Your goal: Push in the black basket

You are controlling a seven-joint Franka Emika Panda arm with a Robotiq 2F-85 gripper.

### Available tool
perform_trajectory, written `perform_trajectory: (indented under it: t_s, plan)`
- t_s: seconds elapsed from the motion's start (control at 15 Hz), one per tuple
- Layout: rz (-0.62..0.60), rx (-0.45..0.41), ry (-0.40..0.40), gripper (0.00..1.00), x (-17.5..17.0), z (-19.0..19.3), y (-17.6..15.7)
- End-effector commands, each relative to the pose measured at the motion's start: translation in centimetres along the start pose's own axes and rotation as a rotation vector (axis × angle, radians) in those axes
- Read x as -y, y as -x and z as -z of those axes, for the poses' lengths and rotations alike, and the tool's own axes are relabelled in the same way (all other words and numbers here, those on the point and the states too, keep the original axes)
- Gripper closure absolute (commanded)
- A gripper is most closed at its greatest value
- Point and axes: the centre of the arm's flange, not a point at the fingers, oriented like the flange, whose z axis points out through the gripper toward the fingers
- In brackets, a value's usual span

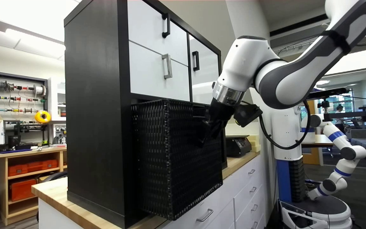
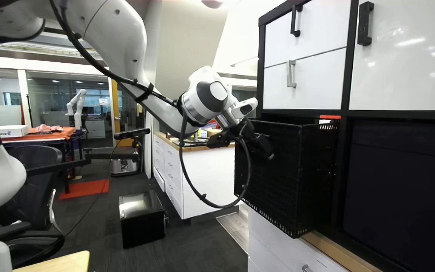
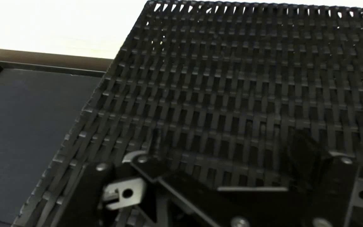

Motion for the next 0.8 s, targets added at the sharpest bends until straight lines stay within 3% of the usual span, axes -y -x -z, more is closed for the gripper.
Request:
perform_trajectory:
  t_s: [0.0,0.73]
  plan:
    - [-0.021,-0.044,0.012,0.00,0.6,-2.3,-2.4]
    - [-0.022,-0.104,0.031,0.00,0.8,-5.9,-6.1]
